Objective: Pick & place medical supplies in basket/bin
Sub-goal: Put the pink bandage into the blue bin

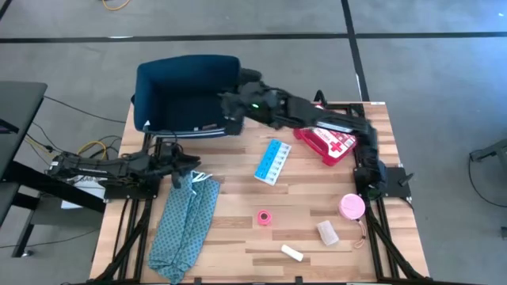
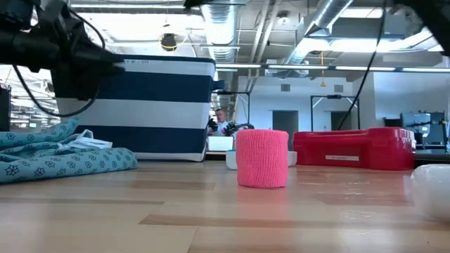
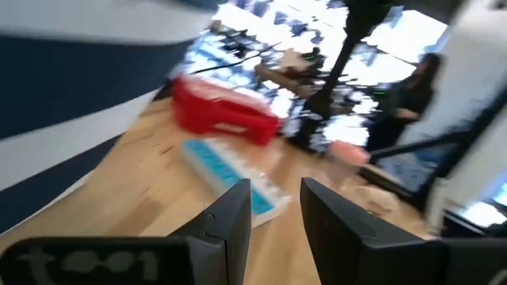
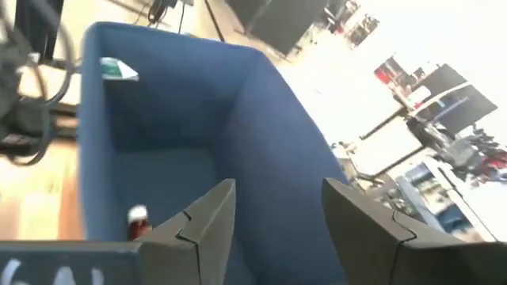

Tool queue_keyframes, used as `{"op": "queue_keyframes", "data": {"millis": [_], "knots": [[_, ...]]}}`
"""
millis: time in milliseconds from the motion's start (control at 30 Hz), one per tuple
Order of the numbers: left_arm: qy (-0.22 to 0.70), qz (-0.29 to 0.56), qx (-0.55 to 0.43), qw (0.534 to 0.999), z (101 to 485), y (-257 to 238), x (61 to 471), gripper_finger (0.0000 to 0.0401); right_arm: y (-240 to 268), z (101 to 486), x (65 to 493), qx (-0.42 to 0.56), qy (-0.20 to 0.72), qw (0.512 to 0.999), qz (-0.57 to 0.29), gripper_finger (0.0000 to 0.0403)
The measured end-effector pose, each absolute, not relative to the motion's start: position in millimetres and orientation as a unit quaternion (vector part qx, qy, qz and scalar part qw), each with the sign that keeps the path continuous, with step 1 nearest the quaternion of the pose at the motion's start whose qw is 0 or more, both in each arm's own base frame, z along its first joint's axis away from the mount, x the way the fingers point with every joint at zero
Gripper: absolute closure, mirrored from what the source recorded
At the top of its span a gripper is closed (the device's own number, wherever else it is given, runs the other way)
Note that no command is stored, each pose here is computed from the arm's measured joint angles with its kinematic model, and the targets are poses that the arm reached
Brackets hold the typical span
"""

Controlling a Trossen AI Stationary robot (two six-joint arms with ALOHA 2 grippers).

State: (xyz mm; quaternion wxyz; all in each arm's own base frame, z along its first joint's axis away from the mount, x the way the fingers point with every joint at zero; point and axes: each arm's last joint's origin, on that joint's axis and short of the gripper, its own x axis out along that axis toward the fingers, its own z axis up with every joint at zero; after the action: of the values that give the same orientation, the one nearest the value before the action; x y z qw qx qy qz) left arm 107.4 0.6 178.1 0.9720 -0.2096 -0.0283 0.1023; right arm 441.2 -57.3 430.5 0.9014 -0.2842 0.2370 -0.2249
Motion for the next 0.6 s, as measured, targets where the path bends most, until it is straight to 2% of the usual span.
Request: {"op": "queue_keyframes", "data": {"millis": [133, 267, 433, 533, 600], "knots": [[-0.069, 0.007, -0.183, 0.981, 189.7, -6.6, 107.0, 0.0301, -22.6, 459.2, 394.5, -0.261, 0.271, 0.899, -0.223, 0.0232], [-0.128, -0.059, -0.162, 0.977, 202.9, -13.6, 104.2, 0.0301, 1.4, 470.6, 350.2, -0.198, 0.317, 0.904, -0.209, 0.024], [-0.193, -0.138, -0.127, 0.963, 217.3, -22.6, 100.6, 0.0301, 18.1, 467.9, 298.9, -0.105, 0.411, 0.881, -0.211, 0.025], [-0.204, -0.16, -0.109, 0.96, 233.6, -27.0, 102.1, 0.0301, 26.1, 457.9, 284.8, -0.069, 0.453, 0.859, -0.227, 0.0255], [-0.189, -0.16, -0.091, 0.965, 243.5, -30.2, 107.8, 0.0301, 32.0, 452.9, 283.2, -0.06, 0.448, 0.863, -0.223, 0.0258]]}}
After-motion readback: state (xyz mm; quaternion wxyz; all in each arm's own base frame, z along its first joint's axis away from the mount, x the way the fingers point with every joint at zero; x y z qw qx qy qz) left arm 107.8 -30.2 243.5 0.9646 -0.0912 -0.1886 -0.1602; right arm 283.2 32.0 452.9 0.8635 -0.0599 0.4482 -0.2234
